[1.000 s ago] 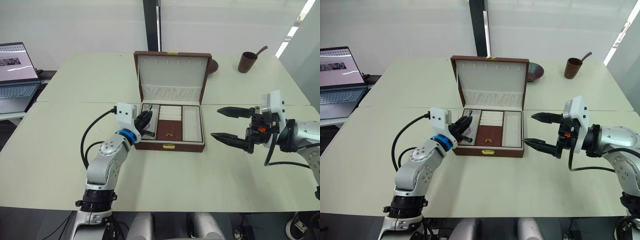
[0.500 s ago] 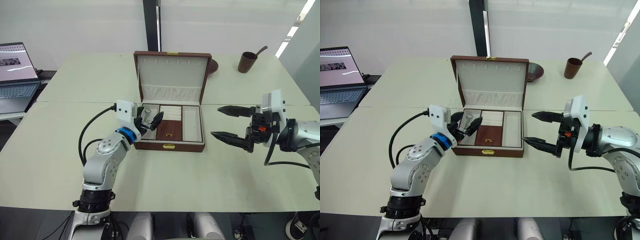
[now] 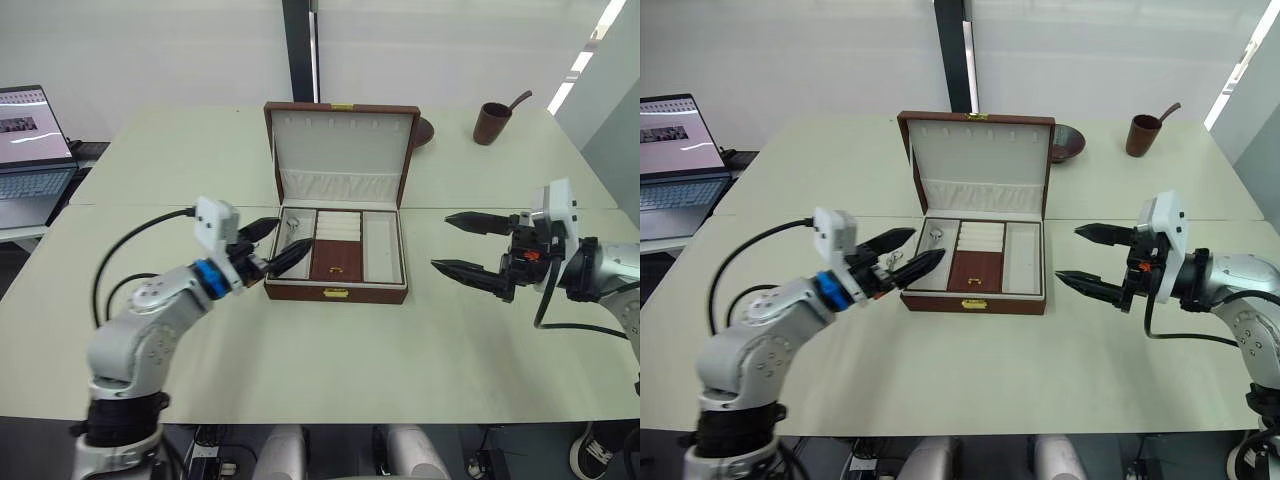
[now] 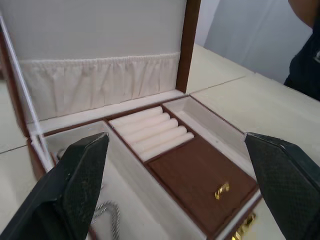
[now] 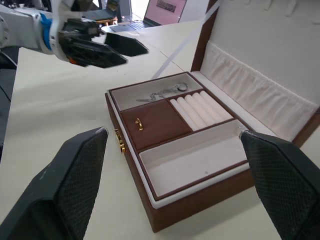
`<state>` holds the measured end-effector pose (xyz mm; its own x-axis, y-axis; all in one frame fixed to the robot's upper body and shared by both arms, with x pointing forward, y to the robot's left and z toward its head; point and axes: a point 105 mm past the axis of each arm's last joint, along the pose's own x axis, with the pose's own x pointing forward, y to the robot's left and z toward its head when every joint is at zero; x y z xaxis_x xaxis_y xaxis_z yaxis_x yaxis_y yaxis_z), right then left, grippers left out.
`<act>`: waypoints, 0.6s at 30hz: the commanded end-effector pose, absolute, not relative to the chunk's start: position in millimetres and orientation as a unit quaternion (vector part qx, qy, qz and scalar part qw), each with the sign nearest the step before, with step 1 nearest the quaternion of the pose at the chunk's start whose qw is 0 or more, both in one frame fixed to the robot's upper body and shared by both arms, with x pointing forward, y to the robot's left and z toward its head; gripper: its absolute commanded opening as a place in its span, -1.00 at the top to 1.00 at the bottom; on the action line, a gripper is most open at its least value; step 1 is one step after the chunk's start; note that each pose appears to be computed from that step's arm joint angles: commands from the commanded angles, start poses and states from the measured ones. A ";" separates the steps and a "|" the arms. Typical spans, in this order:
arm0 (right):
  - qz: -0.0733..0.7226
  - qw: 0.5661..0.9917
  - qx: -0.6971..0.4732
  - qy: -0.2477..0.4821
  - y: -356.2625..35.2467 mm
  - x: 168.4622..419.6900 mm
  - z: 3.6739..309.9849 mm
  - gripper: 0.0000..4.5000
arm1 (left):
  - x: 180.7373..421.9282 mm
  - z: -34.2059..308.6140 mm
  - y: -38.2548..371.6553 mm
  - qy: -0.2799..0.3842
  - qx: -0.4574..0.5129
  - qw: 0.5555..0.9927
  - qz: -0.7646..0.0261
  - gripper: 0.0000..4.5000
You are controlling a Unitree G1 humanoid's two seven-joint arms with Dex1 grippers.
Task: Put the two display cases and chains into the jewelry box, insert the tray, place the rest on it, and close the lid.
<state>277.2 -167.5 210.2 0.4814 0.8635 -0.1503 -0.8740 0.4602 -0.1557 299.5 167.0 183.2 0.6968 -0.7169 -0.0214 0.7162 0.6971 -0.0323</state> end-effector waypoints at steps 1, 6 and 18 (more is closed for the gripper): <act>0.479 0.869 -0.118 0.025 -189.7 279.6 209.2 -1.00 | 287.7 194.3 198.6 0.017 0.031 0.920 -0.390 -0.99; 0.436 0.892 -0.109 0.050 -221.1 285.3 190.4 -1.00 | 283.6 194.9 255.3 0.046 0.083 0.940 -0.327 -0.99; 0.340 0.931 -0.102 0.078 -288.3 296.0 158.8 -1.00 | 257.2 164.4 365.8 0.076 0.107 0.983 -0.132 -0.99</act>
